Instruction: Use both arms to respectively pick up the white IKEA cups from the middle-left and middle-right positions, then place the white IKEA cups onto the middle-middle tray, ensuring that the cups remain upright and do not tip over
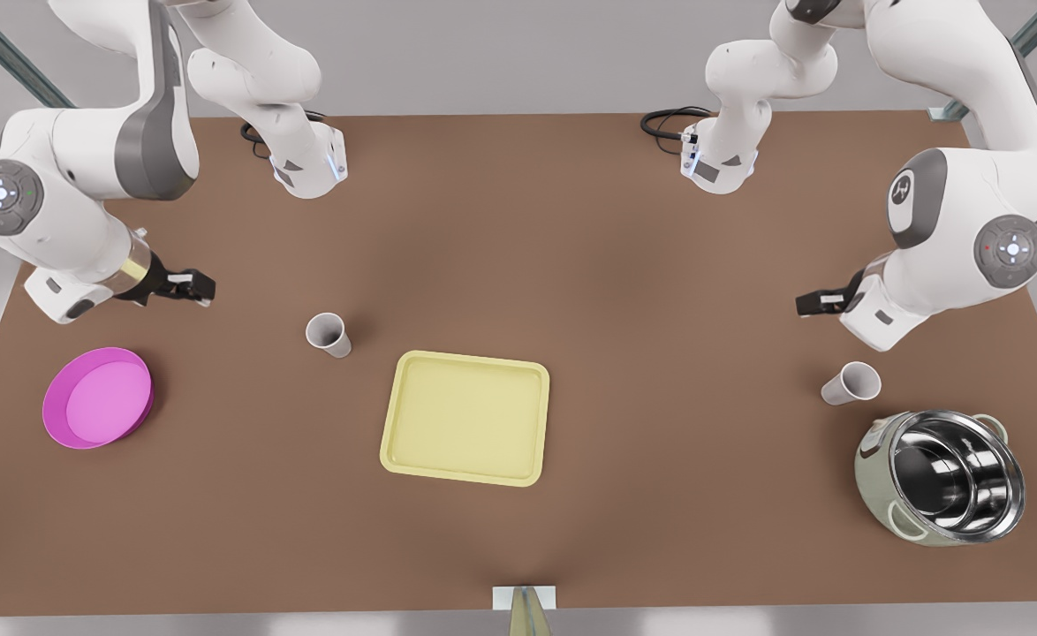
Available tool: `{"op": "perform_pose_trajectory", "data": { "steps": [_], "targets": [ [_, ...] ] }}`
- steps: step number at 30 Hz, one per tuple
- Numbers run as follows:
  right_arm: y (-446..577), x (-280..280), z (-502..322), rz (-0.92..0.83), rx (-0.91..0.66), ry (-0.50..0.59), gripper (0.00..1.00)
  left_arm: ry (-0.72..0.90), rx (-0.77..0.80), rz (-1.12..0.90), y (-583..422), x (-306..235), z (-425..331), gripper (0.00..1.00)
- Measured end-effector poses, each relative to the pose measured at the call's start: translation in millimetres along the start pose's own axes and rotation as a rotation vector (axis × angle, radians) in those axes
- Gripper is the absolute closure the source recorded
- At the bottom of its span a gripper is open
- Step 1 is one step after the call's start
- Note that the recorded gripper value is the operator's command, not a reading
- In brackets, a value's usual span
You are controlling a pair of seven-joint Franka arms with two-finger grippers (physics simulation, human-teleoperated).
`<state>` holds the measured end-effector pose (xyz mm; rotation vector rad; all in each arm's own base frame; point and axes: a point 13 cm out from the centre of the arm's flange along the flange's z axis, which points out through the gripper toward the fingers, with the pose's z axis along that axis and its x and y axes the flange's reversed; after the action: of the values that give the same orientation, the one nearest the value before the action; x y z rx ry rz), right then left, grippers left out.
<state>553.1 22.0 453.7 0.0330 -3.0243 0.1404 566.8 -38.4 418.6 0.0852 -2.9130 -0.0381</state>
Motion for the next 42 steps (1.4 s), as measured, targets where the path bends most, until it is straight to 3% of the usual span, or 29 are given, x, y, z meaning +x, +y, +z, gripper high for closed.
{"op": "perform_pose_trajectory", "data": {
  "steps": [3,6,10,15,22,23,24,27,35,36,37,38,41,42],
  "targets": [
    [11,-8,11,-0.020,0.002,0.001,0.00,0.007,0.002,-0.031,14,-9,16,0.00],
    [47,-29,107,-0.076,0.003,0.132,0.00,0.085,0.008,-0.165,98,-37,112,0.00],
    [73,-29,196,-0.109,-0.009,0.169,0.00,0.051,0.046,-0.294,206,-71,205,0.00],
    [88,-3,274,-0.108,-0.046,0.104,0.00,-0.028,0.074,-0.304,240,-89,257,0.00],
    [94,13,288,-0.080,-0.085,-0.017,0.00,-0.070,0.088,-0.272,244,-96,309,0.00],
    [92,17,293,-0.075,-0.086,-0.015,0.00,-0.066,0.088,-0.262,240,-95,315,0.16],
    [90,20,298,-0.070,-0.088,-0.014,0.00,-0.066,0.087,-0.253,236,-95,317,0.38],
    [83,36,315,-0.054,-0.090,-0.008,0.00,-0.075,0.079,-0.233,230,-98,318,0.77],
    [90,41,354,-0.023,-0.121,0.014,0.00,-0.115,0.073,-0.177,173,-108,257,0.79],
    [91,41,357,-0.020,-0.124,0.017,0.03,-0.131,0.070,-0.148,150,-115,240,0.79],
    [91,40,359,-0.016,-0.126,0.017,0.31,-0.161,0.070,-0.101,112,-129,214,0.79],
    [92,39,361,-0.015,-0.128,0.016,0.47,-0.189,0.090,-0.039,54,-144,190,0.79],
    [95,37,365,-0.014,-0.135,0.018,0.74,-0.180,0.172,0.098,-106,-136,168,0.79],
    [96,34,365,-0.015,-0.140,0.014,0.79,-0.168,0.186,0.123,-145,-128,168,0.79]
  ]
}}
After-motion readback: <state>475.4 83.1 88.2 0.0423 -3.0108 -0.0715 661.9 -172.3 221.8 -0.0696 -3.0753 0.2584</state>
